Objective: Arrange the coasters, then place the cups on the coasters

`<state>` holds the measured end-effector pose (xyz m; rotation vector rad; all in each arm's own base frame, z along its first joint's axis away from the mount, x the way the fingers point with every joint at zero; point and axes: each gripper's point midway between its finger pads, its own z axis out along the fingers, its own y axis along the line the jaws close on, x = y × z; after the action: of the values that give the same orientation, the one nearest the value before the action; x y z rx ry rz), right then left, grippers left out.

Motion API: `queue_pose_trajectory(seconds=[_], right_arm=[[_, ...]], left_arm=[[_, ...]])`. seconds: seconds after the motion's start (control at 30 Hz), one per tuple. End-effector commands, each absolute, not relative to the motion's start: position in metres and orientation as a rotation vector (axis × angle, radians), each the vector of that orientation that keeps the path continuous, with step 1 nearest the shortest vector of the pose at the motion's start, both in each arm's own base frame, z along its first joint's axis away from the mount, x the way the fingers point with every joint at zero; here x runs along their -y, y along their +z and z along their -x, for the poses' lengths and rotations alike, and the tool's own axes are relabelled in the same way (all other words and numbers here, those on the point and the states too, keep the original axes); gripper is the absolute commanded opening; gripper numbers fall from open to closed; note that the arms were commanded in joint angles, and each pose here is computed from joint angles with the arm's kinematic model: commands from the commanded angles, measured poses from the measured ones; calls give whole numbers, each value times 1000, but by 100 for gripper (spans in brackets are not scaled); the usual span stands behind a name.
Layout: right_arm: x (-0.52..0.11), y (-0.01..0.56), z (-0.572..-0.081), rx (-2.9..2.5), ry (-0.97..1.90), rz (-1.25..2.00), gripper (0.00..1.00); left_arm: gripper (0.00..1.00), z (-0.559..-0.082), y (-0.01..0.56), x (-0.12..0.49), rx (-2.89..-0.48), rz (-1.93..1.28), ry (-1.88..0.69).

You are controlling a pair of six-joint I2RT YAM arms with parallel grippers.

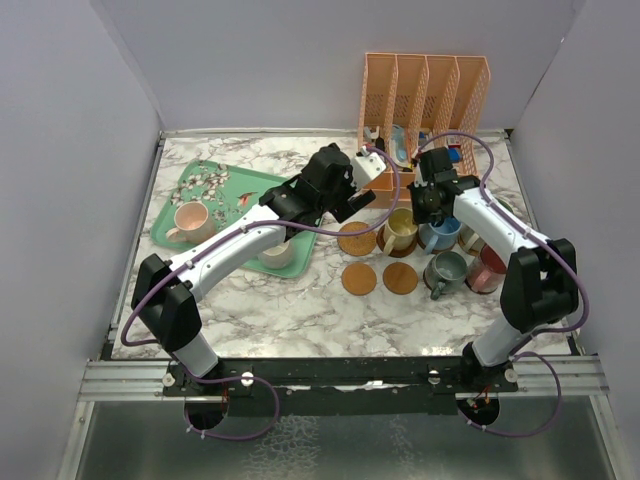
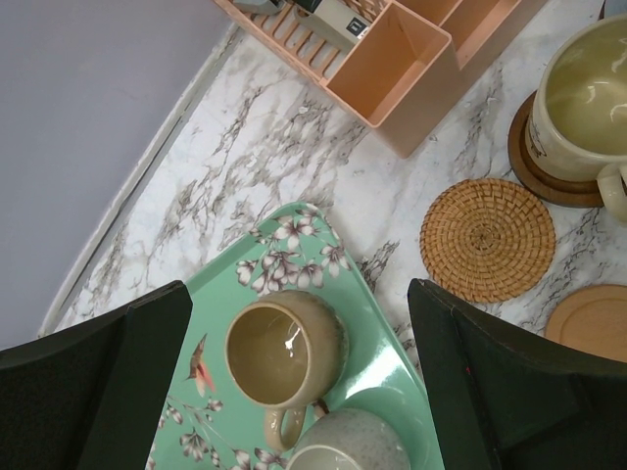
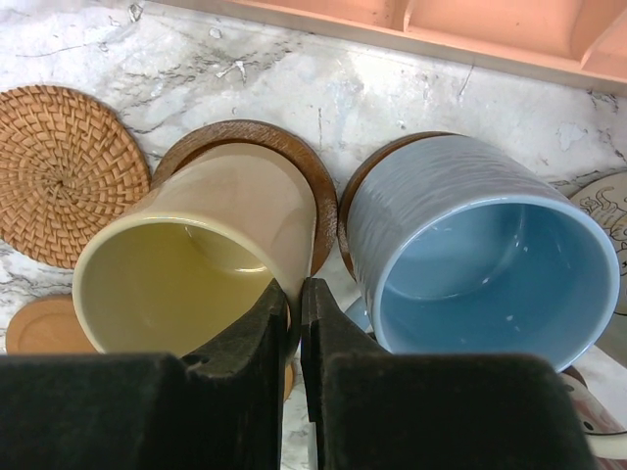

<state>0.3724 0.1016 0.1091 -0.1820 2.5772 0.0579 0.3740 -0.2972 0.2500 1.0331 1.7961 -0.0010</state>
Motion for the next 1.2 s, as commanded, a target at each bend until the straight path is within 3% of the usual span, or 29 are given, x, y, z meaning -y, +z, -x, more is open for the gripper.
queue_pose_trajectory(seconds=[0.0, 0.53, 1.17], right_arm=[[-113, 130, -391, -2510, 133, 157, 10], [-111, 124, -390, -2524, 127, 152, 10], [-110, 118, -389, -2531, 125, 168, 22]], left_arm=[[97, -371, 269, 292, -1760, -1005, -19], [97, -372, 268, 292, -1764, -1007, -22], [97, -371, 267, 290, -1768, -1006, -24]])
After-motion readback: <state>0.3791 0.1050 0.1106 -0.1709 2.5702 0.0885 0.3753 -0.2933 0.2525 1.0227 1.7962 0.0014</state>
